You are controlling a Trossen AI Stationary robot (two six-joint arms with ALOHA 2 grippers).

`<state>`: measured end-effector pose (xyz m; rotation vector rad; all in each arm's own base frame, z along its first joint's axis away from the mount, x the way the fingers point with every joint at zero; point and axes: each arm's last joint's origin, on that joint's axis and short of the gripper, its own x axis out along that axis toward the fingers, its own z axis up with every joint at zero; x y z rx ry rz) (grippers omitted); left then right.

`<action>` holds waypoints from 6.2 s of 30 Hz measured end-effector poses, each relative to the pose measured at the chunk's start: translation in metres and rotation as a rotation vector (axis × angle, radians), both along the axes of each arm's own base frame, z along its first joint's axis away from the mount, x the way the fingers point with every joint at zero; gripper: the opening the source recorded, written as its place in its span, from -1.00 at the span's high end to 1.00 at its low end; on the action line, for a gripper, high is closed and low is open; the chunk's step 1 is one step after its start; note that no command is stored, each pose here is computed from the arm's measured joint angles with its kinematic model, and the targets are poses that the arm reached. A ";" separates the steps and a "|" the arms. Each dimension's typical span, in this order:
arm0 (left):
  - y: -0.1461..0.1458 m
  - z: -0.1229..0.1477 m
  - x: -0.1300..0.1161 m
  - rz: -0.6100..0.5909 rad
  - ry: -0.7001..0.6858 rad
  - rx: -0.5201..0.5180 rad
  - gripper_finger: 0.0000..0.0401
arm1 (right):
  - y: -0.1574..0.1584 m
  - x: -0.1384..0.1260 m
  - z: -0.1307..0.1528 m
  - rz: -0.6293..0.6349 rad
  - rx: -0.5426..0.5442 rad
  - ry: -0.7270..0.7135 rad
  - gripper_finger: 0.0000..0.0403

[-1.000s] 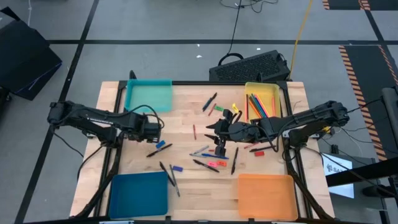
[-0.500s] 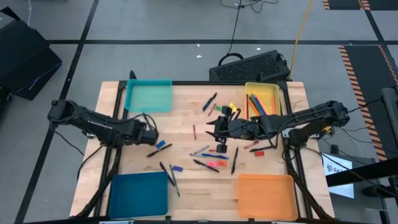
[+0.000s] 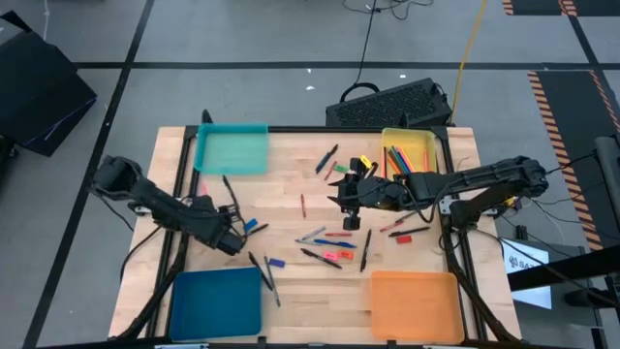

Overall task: Sort crayons/erasers/pens/pencils in bins
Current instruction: Put the pink pencil into the yellow bin

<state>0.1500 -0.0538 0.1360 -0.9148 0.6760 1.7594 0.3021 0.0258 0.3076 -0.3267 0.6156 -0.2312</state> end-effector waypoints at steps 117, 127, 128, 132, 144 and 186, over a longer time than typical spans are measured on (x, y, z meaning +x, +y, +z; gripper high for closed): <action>0.008 -0.048 0.061 -0.306 0.002 0.197 -0.19 | 0.055 -0.092 -0.112 0.124 0.298 -0.125 0.30; 0.016 -0.065 0.039 -0.334 -0.047 0.313 0.17 | 0.055 -0.092 -0.112 0.136 0.283 -0.120 0.30; 0.017 -0.066 0.038 -0.342 -0.049 0.331 0.22 | 0.055 -0.092 -0.112 0.138 0.281 -0.119 0.30; 0.020 -0.069 0.037 -0.376 -0.020 0.359 0.32 | 0.055 -0.092 -0.112 0.146 0.268 -0.116 0.30; 0.028 -0.082 0.043 -0.350 -0.027 0.408 0.50 | 0.055 -0.092 -0.112 0.150 0.261 -0.115 0.30; 0.036 -0.003 0.055 -0.482 -0.248 0.320 0.99 | 0.053 -0.100 -0.091 0.222 0.139 -0.075 0.30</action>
